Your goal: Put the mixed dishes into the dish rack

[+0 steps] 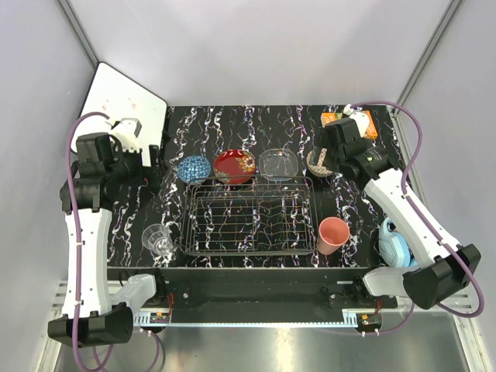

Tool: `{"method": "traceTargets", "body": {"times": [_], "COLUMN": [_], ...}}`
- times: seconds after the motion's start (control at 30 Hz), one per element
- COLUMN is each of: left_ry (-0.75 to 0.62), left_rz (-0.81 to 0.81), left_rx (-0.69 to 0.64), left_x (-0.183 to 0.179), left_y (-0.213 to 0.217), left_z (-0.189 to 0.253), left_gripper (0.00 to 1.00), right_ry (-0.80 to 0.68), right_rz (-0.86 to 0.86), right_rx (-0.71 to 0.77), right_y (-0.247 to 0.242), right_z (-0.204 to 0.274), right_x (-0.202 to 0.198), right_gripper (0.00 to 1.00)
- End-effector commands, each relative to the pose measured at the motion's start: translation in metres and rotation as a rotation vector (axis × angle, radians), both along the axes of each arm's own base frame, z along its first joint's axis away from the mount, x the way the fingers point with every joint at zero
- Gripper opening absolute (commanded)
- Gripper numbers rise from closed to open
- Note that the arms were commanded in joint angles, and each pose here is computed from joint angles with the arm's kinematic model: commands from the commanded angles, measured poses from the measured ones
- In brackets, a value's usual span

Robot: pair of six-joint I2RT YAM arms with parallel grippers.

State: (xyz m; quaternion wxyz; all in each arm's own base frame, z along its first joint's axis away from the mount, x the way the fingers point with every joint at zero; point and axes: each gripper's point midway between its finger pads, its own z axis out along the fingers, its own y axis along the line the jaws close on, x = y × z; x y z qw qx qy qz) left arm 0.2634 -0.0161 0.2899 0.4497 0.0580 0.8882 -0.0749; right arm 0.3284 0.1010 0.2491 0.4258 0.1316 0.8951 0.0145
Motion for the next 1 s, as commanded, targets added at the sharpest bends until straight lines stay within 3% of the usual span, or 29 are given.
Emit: {"method": "traceTargets", "body": {"times": [0.0, 0.23, 0.5, 0.7, 0.97], "left_ry": [-0.067, -0.057, -0.057, -0.049, -0.055], "left_rz": [-0.014, -0.010, -0.012, -0.019, -0.020], "left_rx": [0.005, -0.002, -0.010, -0.017, -0.022], "left_x": [0.011, 0.014, 0.017, 0.018, 0.015], "left_y": [0.000, 0.000, -0.001, -0.002, -0.002], "left_z": [0.019, 0.017, 0.014, 0.011, 0.008], "left_gripper": [0.99, 0.99, 0.99, 0.99, 0.99], "right_ry": [-0.047, -0.006, 0.115, 0.126, 0.213], "right_rz": [-0.075, -0.139, -0.385, -0.389, -0.415], "right_rx": [-0.018, 0.016, 0.139, 0.203, 0.161], "right_y": [-0.009, -0.022, -0.083, -0.072, -0.073], "right_z": [0.017, 0.004, -0.041, -0.058, -0.108], "right_x": [0.008, 0.012, 0.033, 0.056, 0.072], "right_gripper": [1.00, 1.00, 0.99, 0.96, 0.89]}}
